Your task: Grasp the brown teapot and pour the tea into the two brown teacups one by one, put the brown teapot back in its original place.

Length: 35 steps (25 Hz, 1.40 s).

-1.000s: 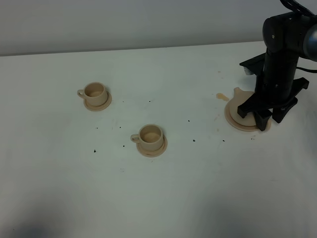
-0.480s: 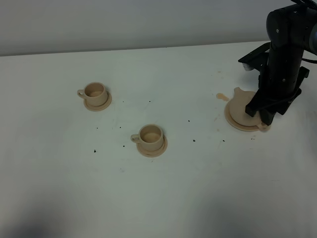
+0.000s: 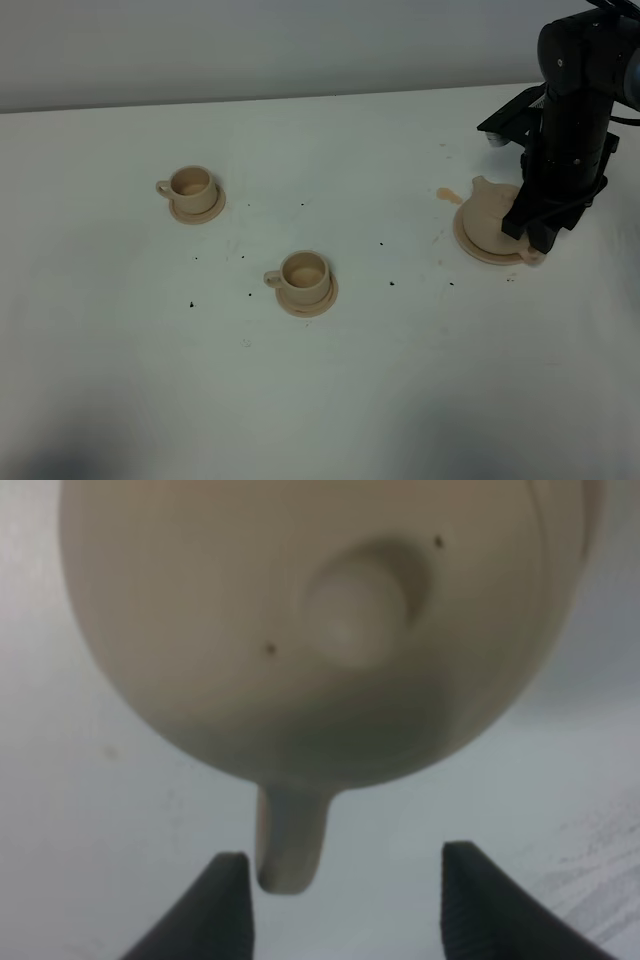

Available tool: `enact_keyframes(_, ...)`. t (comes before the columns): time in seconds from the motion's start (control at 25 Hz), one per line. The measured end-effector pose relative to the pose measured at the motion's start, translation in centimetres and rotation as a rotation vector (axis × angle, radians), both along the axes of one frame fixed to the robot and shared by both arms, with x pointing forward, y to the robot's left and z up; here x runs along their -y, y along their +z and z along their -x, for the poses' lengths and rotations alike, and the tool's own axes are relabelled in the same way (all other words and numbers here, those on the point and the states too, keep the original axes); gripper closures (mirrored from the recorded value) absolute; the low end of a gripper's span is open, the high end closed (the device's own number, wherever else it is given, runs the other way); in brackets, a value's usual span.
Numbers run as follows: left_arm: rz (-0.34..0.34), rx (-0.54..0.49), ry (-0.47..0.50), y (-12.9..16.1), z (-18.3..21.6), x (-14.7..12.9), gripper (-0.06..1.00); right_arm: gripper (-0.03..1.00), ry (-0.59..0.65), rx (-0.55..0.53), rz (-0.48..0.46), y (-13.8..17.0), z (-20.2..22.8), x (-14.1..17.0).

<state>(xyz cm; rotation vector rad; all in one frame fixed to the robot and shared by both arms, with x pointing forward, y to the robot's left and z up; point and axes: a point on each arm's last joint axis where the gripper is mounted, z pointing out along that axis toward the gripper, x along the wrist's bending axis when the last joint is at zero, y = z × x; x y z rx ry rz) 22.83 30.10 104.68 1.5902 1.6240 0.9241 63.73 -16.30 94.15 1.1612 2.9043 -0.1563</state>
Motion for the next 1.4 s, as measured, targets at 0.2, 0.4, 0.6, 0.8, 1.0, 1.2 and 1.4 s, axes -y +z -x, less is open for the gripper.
enact_keyframes(0.2, 0.0, 0.0, 0.0, 0.0, 0.0, 0.0, 0.57, 0.51, 0.012, 0.0, -0.001, 0.0, -0.01, -0.01)
enact_keyframes(0.4, 0.0, 0.0, 0.0, 0.0, 0.0, 0.0, 0.57, 0.51, 0.008, 0.018, -0.023, -0.02, -0.17, -0.21)
enact_keyframes(0.6, 0.0, 0.0, 0.0, 0.0, 0.0, 0.0, 0.57, 0.53, 0.009, 0.045, -0.038, -0.03, -0.42, -0.34)
enact_keyframes(0.8, 0.0, 0.0, 0.0, 0.0, 0.0, 0.0, 0.57, 0.58, 0.008, 0.047, -0.044, -0.03, -0.43, -0.4)
enact_keyframes(1.0, 0.0, 0.0, 0.0, 0.0, 0.0, 0.0, 0.57, 0.61, 0.011, 0.046, -0.044, -0.03, -0.43, -0.4)
enact_keyframes(1.2, 0.0, 0.0, 0.0, 0.0, 0.0, 0.0, 0.57, 0.61, 0.018, 0.044, -0.043, -0.03, -0.41, -0.39)
enact_keyframes(1.4, 0.0, 0.0, 0.0, 0.0, 0.0, 0.0, 0.57, 0.61, 0.025, 0.037, -0.041, -0.07, -0.37, -0.38)
